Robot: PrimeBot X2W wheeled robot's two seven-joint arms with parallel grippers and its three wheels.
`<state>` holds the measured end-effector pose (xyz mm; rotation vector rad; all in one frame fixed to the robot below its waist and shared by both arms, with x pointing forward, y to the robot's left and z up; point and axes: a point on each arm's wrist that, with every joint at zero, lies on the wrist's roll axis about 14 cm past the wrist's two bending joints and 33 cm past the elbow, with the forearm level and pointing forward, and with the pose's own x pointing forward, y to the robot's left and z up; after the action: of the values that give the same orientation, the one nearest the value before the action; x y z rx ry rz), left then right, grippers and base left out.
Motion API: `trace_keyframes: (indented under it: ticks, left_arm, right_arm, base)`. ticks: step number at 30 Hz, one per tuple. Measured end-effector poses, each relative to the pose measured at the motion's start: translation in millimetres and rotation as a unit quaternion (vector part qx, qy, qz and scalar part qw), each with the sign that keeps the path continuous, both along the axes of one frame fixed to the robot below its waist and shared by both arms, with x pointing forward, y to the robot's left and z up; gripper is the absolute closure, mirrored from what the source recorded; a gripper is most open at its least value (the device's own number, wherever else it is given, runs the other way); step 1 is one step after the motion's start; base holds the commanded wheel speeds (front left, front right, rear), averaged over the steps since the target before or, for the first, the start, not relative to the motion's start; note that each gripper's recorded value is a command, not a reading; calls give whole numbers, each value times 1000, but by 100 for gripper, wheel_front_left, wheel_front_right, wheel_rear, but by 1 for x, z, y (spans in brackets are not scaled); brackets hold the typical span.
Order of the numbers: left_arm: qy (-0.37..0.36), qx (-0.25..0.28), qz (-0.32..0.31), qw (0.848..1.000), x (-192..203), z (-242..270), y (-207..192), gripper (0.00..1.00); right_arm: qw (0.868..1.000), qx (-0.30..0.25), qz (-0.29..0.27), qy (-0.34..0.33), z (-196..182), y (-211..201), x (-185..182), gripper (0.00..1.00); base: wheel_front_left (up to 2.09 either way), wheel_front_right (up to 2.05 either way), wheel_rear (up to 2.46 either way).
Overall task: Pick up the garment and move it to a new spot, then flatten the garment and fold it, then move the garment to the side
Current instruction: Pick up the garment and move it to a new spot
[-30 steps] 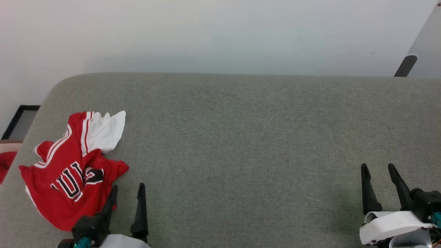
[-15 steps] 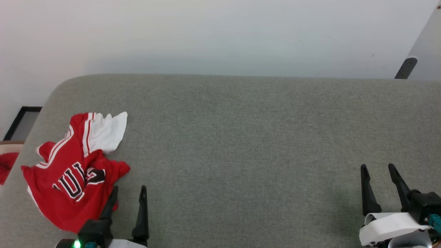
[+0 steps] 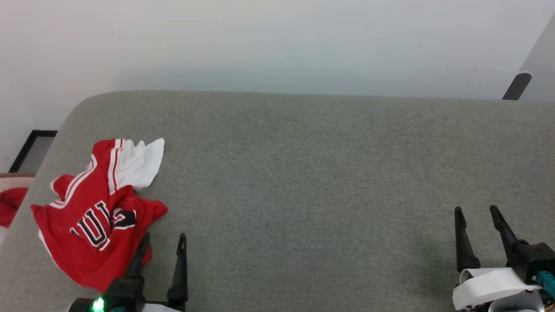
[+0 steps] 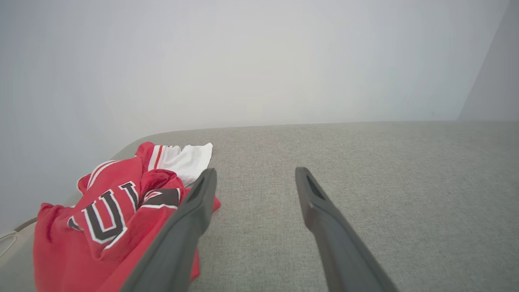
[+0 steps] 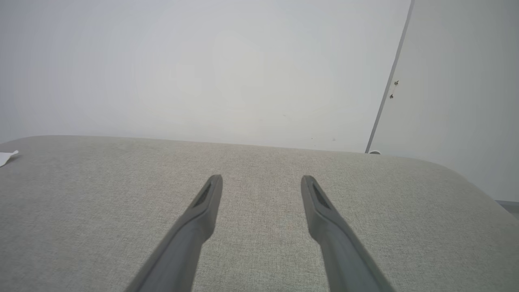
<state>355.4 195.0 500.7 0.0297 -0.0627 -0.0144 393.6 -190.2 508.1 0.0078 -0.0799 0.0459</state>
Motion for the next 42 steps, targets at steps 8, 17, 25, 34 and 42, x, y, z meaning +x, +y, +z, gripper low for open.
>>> trace_keyframes:
  ticks: [8, 17, 25, 34, 42]
  left_arm:
    - [1, -22, 9, 1000, -3, -1, 5, 0]
    - [6, -44, 52, 998, -13, -6, 30, 0]
    - [13, -44, 115, 992, -45, -11, 65, 0]
    - [13, -62, 233, 970, -111, -17, 118, 0]
    - [-1, -91, 357, 930, -174, -14, 155, 0]
  right_arm:
    - [1000, 8, 3, 2, -1, 3, 2, 0]
    - [999, 32, 25, 5, -4, 20, 8, 0]
    - [992, 35, 121, 16, -10, 89, 20, 0]
    - [965, 36, 258, 21, -9, 191, 24, 0]
    - [915, 29, 403, 12, 2, 293, 16, 0]
  base:
    - [0, 0, 0]
    - [0, 0, 0]
    - [0, 0, 0]
    - [0, 0, 0]
    - [-1, -1, -1]
